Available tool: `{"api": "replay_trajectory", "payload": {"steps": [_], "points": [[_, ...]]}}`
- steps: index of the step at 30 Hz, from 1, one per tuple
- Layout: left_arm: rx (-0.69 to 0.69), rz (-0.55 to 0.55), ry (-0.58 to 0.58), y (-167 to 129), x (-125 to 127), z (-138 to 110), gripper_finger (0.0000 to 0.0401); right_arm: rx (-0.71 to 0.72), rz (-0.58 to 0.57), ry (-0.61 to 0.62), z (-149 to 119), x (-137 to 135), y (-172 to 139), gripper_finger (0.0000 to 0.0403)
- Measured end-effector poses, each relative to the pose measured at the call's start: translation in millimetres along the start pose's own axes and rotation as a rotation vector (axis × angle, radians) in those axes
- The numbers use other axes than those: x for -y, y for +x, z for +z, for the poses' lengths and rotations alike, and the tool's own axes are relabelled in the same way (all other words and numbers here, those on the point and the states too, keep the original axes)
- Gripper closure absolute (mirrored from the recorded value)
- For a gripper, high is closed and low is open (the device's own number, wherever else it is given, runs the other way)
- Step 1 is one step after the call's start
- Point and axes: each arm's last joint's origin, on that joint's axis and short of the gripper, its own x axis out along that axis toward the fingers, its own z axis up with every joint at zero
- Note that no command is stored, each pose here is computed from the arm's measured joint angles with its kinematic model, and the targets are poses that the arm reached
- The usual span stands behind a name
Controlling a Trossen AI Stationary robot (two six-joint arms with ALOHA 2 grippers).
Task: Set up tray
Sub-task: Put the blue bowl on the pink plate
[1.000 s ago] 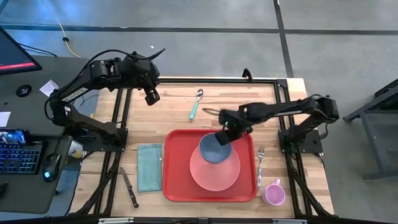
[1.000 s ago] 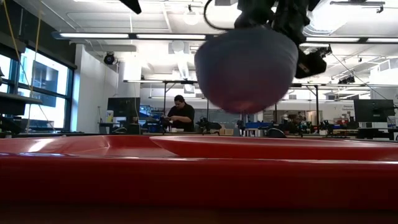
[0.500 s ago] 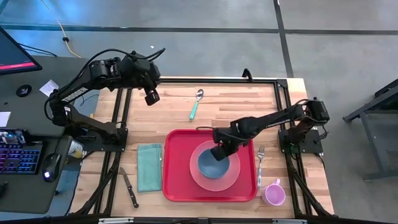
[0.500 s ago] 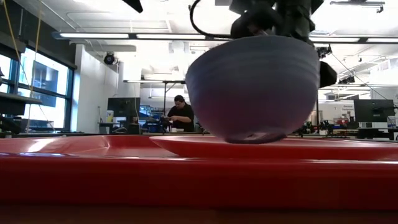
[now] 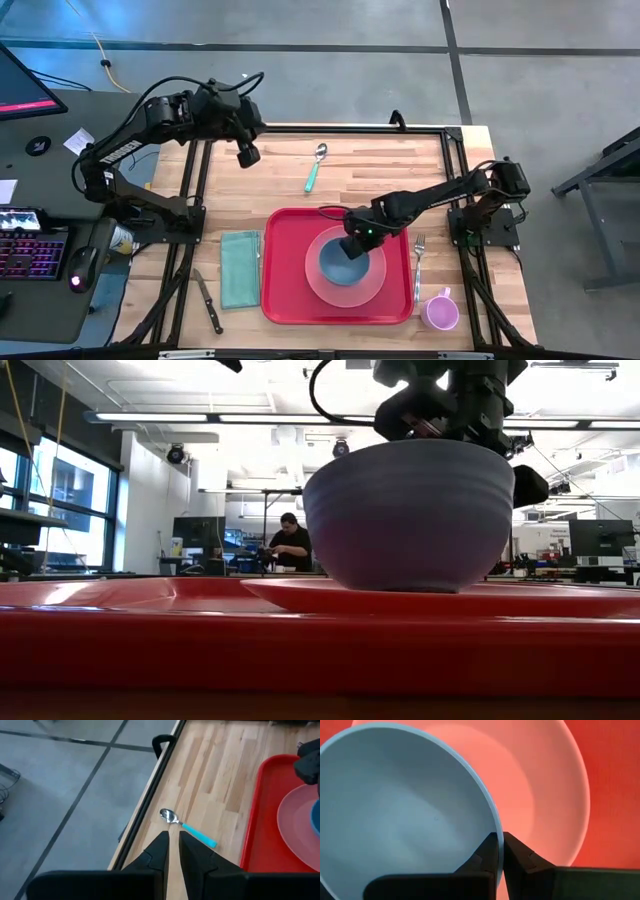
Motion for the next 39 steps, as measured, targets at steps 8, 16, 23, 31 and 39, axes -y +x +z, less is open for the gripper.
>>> {"api": "replay_trajectory", "payload": {"steps": [8, 16, 23, 31, 39], "points": [[-0.001, -0.031, -0.002, -1.0, 0.9, -0.9, 0.0327, 0.024, -0.016, 0.007, 0.5, 0.9, 0.0, 0.0369], [0.011, -0.039, -0.004, -1.1, 1.0, 0.2, 0.0327, 0.022, -0.006, 0.007, 0.5, 0.2, -0.6, 0.0308], [0.065, -0.043, -0.017, -0.9, 0.5, 5.5, 0.0327, 0.064, 0.047, 0.016, -0.6, -2.7, -13.4, 0.0285], [0.131, -0.036, -0.038, 8.7, 1.1, 16.8, 0.0327, 0.107, 0.045, 0.021, 1.7, -1.7, -17.8, 0.0284], [0.188, -0.06, -0.054, 14.0, 2.1, 24.7, 0.0327, 0.11, 0.036, -0.093, 1.5, -1.6, -17.4, 0.0284]]}}
